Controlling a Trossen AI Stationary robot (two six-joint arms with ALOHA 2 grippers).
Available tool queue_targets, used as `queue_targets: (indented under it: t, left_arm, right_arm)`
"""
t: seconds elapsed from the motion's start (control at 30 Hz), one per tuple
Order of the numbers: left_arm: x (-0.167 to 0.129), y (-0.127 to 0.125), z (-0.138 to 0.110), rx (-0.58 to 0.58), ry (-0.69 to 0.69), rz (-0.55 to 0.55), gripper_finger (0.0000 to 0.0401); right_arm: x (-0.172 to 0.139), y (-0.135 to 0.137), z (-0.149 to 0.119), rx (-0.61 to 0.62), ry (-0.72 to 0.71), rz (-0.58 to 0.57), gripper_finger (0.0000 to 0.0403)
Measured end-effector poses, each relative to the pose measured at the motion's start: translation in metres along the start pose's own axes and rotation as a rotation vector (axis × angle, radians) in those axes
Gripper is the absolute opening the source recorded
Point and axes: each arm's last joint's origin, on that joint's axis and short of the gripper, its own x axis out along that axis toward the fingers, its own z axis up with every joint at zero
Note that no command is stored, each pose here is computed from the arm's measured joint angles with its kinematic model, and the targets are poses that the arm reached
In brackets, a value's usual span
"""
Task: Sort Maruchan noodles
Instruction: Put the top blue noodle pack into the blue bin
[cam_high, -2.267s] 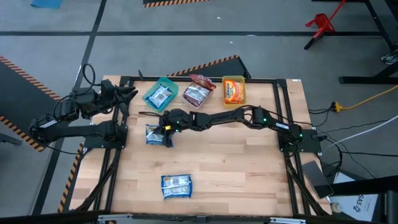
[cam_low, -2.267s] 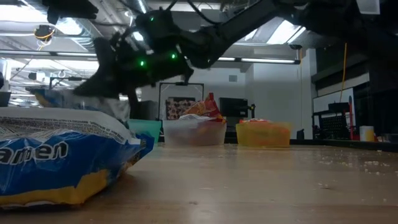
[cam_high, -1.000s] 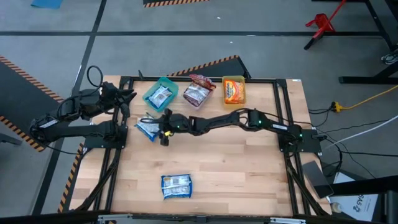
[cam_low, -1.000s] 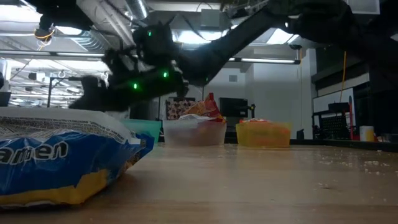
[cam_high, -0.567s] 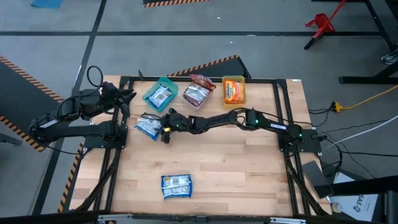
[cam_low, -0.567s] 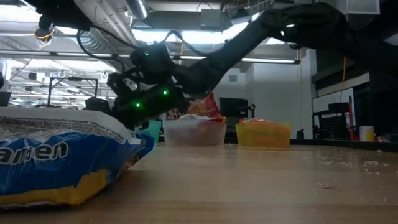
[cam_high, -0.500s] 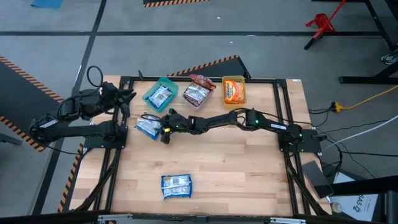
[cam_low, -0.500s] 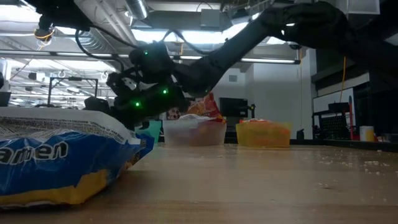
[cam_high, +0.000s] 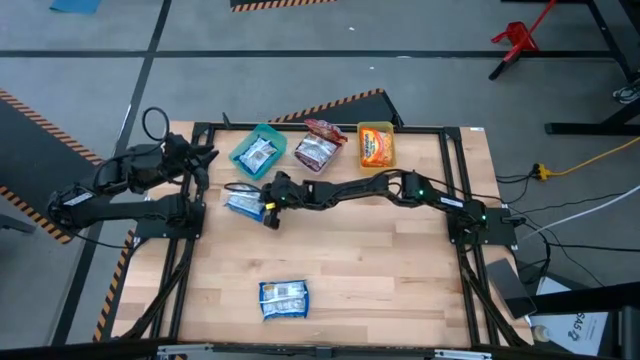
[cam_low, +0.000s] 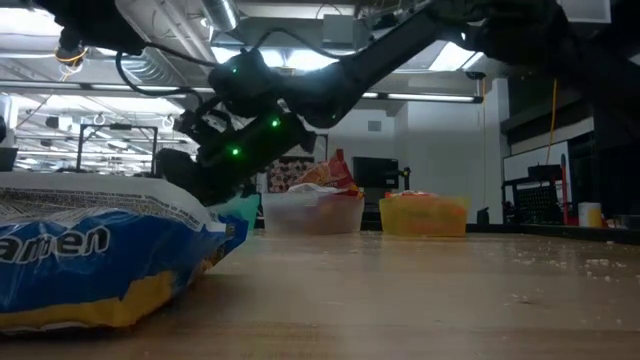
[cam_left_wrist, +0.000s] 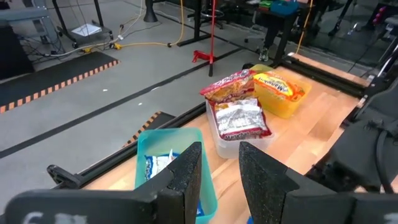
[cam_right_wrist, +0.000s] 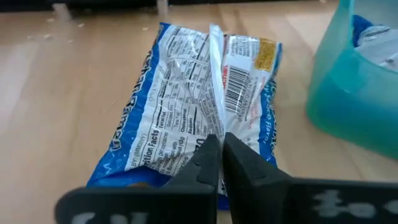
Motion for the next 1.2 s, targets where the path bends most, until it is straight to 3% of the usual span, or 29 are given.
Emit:
queue_targets:
  t: [0.43,0.63,0.73,0.9,1.07,1.2]
  left_arm:
    - [0.000,0.000,-0.001,0.007,0.012,0.004,0.0101]
    - [0.000,0.000,-0.001,0.007,0.012,0.004,0.0101]
    - [0.000,0.000,-0.001,0.007,0.012,0.004,0.0101]
    - [0.000,0.000,-0.001,0.007,0.012,0.004,0.0101]
    - [0.000,0.000,-0.001,-0.010,0.011,0.003,0.0101]
    - [0.000,0.000,-0.001,-0.020,0.013,0.001,0.0101]
  right_arm:
    - [-0.044,0.002,0.035,-0.064,0.111,0.119,0.0000]
    - [-0.067,-0.001,0.056,-0.104,0.098,0.121,0.0000]
    - [-0.069,0.001,0.057,-0.103,0.104,0.176,0.0008]
    - [-0.057,0.008,0.047,-0.107,0.093,0.208,0.0077]
    - [-0.038,0.013,0.035,-0.143,0.047,0.131,0.0187]
    - [-0.020,0.011,0.010,-0.112,0.114,0.058,0.0256]
